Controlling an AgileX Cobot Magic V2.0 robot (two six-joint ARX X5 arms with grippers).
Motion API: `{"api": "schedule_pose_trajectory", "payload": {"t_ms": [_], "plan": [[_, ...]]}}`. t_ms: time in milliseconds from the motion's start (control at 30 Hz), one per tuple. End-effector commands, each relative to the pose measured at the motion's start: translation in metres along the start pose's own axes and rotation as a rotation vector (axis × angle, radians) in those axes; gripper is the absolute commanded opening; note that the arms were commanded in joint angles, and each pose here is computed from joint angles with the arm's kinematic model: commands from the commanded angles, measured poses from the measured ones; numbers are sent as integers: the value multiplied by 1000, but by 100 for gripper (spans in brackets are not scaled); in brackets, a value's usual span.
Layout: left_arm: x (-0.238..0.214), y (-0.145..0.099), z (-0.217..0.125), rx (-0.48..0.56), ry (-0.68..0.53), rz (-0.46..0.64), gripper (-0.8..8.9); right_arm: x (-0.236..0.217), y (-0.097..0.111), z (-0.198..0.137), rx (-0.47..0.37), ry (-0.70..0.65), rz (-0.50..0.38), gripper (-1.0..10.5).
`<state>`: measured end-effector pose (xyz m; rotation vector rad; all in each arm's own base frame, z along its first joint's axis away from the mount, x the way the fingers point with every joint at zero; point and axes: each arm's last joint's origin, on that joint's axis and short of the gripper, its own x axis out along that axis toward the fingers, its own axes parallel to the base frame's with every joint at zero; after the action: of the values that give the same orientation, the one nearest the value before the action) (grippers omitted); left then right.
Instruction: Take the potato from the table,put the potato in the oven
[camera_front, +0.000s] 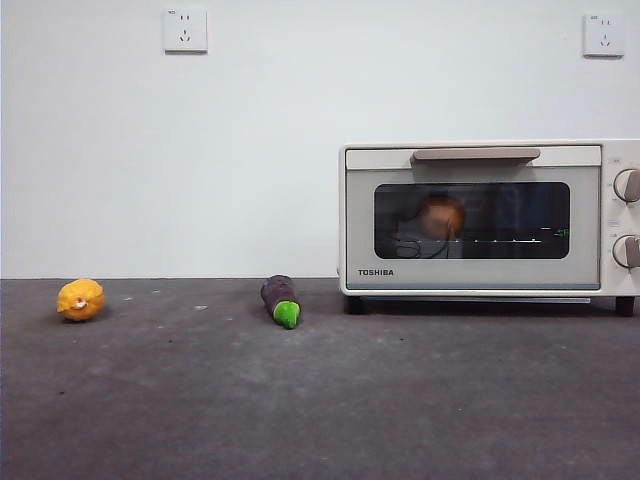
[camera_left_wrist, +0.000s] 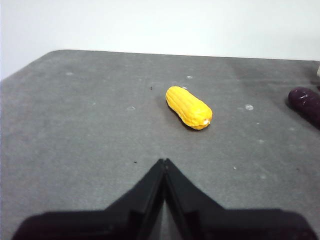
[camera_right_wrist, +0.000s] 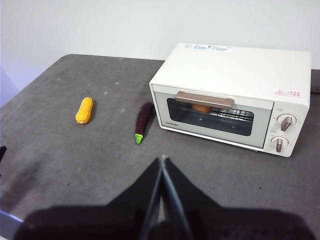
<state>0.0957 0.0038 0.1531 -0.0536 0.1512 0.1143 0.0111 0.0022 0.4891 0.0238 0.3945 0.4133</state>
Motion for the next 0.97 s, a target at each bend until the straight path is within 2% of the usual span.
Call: {"api": "schedule_pose_trajectory", "payload": {"t_ms": [33, 633, 700, 833, 967], "plan": [[1, 0, -2, 37, -1, 2, -4, 2, 0, -2, 3, 31, -6, 1], [2, 0, -4, 39, 18, 3, -4, 3, 0, -2, 3, 31, -6, 1], [2, 0, -4, 39, 18, 2, -4, 2, -1, -2, -64, 22, -60, 1], [2, 0, -4, 39, 18, 3, -4, 2, -4, -2, -103, 15, -214, 1], [2, 0, -4, 39, 18, 3, -4, 8, -5, 2, -77, -62, -332, 1]]}}
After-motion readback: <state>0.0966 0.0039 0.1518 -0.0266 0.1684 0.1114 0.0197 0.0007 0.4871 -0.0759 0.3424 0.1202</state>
